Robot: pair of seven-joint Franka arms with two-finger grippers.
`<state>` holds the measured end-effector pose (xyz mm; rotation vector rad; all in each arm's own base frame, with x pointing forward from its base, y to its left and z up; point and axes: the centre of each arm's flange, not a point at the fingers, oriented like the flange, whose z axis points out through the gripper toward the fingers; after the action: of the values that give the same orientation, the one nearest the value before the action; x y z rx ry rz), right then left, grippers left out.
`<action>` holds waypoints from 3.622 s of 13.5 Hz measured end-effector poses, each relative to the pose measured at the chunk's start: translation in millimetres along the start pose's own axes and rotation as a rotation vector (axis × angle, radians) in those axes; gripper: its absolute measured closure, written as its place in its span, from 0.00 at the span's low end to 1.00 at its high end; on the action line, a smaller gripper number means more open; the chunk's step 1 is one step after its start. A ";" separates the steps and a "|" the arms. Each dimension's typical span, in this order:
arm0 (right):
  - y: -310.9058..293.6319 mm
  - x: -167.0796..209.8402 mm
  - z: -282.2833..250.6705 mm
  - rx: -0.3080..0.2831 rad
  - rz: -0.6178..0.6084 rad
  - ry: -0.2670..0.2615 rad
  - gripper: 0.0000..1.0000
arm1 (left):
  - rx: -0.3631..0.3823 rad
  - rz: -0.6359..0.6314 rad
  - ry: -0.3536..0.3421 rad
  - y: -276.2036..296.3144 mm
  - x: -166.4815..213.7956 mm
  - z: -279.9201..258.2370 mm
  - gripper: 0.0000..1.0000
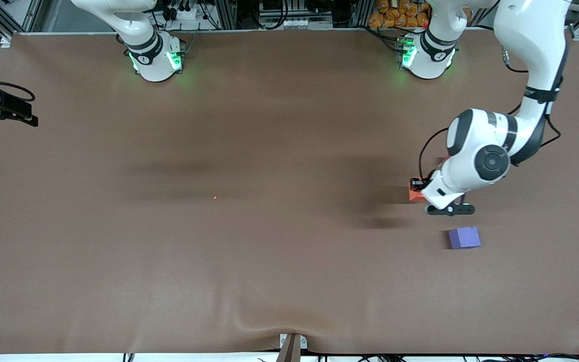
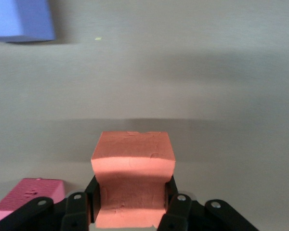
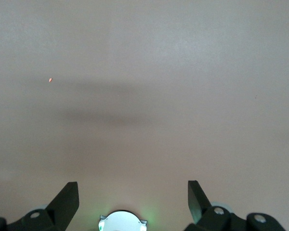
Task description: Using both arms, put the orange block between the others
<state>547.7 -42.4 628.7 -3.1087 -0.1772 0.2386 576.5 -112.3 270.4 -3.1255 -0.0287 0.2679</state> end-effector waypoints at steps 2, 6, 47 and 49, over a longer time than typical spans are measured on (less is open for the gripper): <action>0.3 -0.1 0.0 0.000 0.001 0.000 0.00 | 0.027 -0.014 0.003 -24.1 4.0 1.8 0.47; -0.9 0.2 0.0 0.000 -0.002 0.000 0.00 | 0.026 -0.027 -0.003 -56.5 9.6 9.3 0.47; -15.1 2.8 -0.2 -0.003 -0.028 0.001 0.00 | 0.021 0.012 0.100 -98.2 29.5 -240.1 0.00; -15.1 2.9 -0.1 -0.003 -0.028 0.001 0.00 | 0.031 0.007 0.129 -98.6 8.5 -273.7 0.00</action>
<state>548.9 -27.0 628.8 -3.1067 -0.2212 0.2371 629.8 -14.4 539.3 -3.1048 -0.0131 0.0659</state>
